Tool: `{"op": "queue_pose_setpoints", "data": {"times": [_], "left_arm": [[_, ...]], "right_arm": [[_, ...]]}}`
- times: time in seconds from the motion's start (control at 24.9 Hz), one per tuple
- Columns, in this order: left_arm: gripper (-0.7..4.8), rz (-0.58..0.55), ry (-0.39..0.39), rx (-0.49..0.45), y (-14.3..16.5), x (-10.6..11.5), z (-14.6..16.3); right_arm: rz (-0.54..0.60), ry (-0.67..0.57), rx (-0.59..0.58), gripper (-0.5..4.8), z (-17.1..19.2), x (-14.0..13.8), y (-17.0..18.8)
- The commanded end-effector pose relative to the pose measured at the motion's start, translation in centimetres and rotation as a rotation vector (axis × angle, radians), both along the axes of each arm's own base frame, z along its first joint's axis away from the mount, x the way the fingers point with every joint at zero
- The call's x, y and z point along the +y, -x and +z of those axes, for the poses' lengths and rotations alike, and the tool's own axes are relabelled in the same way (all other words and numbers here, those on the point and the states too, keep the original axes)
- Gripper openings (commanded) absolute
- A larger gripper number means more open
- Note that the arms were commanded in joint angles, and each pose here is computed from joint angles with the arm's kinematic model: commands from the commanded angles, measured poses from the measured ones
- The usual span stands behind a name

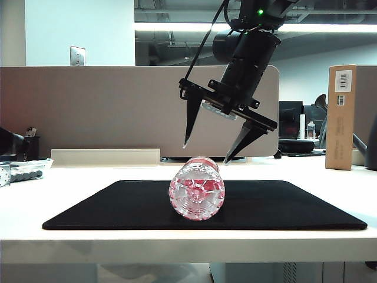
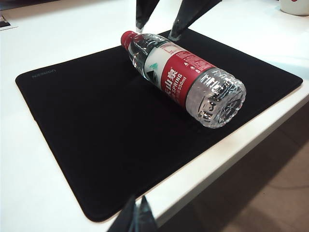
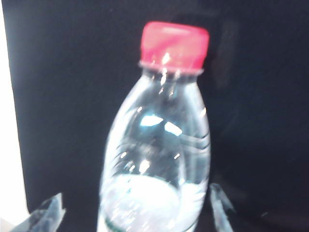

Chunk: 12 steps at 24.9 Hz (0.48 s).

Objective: Stand the plastic bottle up on the black mouse pad.

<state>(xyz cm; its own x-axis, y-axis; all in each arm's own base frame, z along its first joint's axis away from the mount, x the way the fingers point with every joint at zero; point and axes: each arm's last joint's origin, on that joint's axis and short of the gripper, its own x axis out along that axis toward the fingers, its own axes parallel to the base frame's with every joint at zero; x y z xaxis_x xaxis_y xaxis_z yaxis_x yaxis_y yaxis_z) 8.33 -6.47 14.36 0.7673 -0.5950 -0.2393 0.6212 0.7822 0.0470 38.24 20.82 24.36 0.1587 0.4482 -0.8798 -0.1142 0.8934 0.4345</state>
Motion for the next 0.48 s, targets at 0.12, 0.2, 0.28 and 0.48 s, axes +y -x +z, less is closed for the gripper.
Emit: {"op": "queue_pose_setpoints", "data": {"times": [0.12, 0.2, 0.28, 0.48], "left_arm": [[-0.04, -0.004, 0.008, -0.004, 0.0, 0.0, 0.2], [-0.04, -0.004, 0.008, -0.004, 0.0, 0.0, 0.2], [-0.04, -0.004, 0.008, -0.004, 0.0, 0.0, 0.2], [-0.04, -0.004, 0.009, -0.004, 0.0, 0.0, 0.2]], "right_arm": [[0.008, -0.003, -0.035, 4.01, -0.1, 0.7, -0.2], [0.028, 0.002, -0.044, 4.01, -0.7, 1.7, -0.1], [0.036, 0.018, -0.047, 4.01, -1.4, 2.6, 0.0], [0.036, 0.07, -0.038, 4.01, -3.0, 3.6, 0.1]]}}
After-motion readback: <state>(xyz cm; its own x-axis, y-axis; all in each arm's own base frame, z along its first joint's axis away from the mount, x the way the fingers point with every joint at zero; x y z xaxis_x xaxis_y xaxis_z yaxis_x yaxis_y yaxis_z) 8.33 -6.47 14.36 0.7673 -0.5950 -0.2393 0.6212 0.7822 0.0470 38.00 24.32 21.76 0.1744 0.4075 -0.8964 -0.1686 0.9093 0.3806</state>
